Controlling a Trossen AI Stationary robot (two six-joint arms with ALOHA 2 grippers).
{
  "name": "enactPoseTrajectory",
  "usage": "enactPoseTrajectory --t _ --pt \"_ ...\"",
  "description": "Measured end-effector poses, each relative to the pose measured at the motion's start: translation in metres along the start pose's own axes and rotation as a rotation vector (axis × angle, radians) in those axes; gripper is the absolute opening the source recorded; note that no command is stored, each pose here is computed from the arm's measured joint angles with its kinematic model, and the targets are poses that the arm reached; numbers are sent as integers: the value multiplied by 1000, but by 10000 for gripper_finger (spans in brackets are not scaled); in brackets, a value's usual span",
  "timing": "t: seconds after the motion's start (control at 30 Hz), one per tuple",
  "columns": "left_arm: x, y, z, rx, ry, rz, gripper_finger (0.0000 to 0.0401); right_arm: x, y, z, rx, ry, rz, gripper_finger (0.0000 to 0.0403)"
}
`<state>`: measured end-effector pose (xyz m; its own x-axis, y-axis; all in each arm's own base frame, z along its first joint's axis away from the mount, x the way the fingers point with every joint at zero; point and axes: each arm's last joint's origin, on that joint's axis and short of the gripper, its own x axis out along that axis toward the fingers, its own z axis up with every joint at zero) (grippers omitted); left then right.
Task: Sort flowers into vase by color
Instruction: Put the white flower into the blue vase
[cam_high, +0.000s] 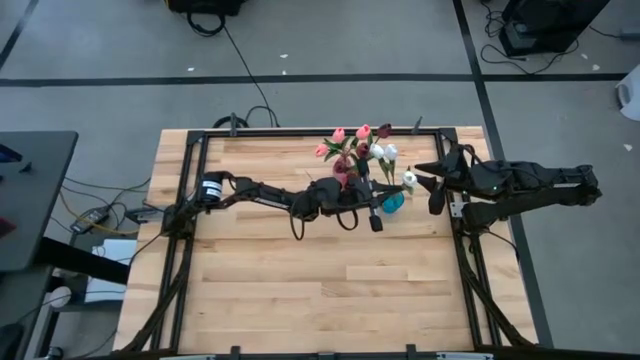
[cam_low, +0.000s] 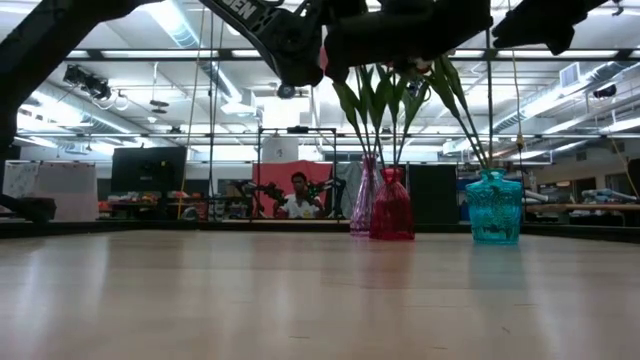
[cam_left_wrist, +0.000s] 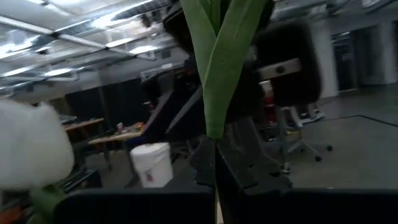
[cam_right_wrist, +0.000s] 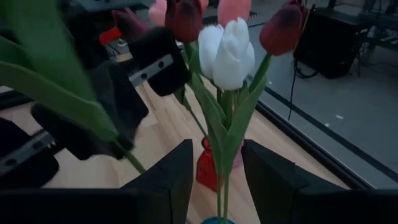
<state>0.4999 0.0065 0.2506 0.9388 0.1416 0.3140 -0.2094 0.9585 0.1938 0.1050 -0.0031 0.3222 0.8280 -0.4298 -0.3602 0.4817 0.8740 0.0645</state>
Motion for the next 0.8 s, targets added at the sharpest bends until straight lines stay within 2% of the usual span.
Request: enactPoseTrajectory --t 0.2,0.27,0.43,0.53,0.63,0.73,0.8 --pt "-3 -16 4 -9 19 55 1 0 1 2 -17 -15 5 151" --pt "-5 -28 7 -8 29 68 1 0 1 2 -28 -15 5 151" --pt "-15 -68 11 92 70 123 1 -1 0 2 -55 -20 6 151" --pt "-16 -74 14 -2 65 169 1 -3 -1 3 -58 -37 10 151" --pt "-12 -80 2 -67 79 222 0 -5 -2 6 -69 -73 18 151" --pt "-6 -88 -21 -60 105 243 0 -6 -2 7 -80 -89 23 151" --pt "-1 -91 -26 -56 104 264 0 -7 -2 7 -87 -88 37 151"
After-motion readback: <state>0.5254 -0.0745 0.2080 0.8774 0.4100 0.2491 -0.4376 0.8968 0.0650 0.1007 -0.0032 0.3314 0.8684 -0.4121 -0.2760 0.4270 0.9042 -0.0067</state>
